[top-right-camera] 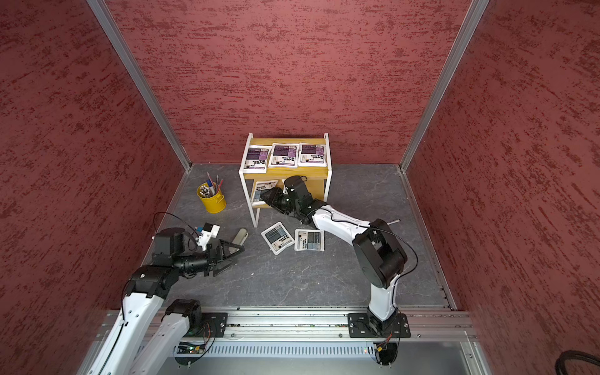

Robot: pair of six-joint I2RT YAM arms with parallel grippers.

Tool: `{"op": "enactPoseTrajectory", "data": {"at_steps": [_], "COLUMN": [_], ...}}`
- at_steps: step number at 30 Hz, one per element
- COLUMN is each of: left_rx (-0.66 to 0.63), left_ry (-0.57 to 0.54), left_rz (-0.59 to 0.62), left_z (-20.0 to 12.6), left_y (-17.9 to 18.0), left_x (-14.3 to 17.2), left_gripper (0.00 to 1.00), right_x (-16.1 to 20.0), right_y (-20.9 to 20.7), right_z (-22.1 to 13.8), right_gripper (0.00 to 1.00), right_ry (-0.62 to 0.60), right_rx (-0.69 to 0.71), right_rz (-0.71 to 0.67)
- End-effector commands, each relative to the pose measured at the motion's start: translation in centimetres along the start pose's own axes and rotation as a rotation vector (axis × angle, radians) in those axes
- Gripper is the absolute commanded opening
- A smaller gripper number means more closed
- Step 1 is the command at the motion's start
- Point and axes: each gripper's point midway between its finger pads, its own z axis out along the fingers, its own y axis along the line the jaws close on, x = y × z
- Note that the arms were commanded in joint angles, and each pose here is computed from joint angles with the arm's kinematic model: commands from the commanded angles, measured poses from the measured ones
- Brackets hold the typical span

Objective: Place the bagged coffee beans on the shelf by color
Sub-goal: Place the bagged coffee beans on the shelf.

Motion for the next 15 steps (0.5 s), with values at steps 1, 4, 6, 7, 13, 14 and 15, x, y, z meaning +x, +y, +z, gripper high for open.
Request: {"op": "enactPoseTrajectory", "data": {"at_steps": [1, 4, 6, 7, 13, 14, 15], "left_rx": [0.001, 0.000, 0.003, 0.003, -0.006, -0.008, -0.010], "left_ry": [-0.005, -0.007, -0.010, -0.011, -0.017, -0.018, -0.017], "left_rz": [0.023, 0.018, 0.016, 0.018, 0.013, 0.012, 0.011], "left_z": [0.1, 0.2, 0.2, 0.2, 0.1, 0.1, 0.1], "left_y": [0.3, 0.4, 0.4, 0.4, 0.6, 0.6, 0.7], "left_x": [0.1, 0.0, 0.0, 0.0, 0.0, 0.1, 0.2], "left_gripper": [1.00, 1.00, 1.00, 1.00, 1.00, 1.00, 1.00], "right_x": [-0.2, 0.1, 0.2, 0.3, 0.5, 0.5, 0.7], "right_y": [-1.7, -2.6, -3.1, -3.4, -3.7, -3.6, -3.5], "right_z": [-1.3, -2.2, -2.8, -3.0, -4.0, -4.2, -4.4], "right_gripper": [0.59, 0.68, 0.71, 0.73, 0.78, 0.78, 0.79], "right_ry": [-0.015, -0.029, -0.041, -0.045, -0.050, -0.053, -0.053], "right_rx": [0.079, 0.115, 0.137, 0.148, 0.182, 0.188, 0.195], "right_rz": [0.007, 0.015, 0.017, 0.017, 0.012, 0.009, 0.001]}}
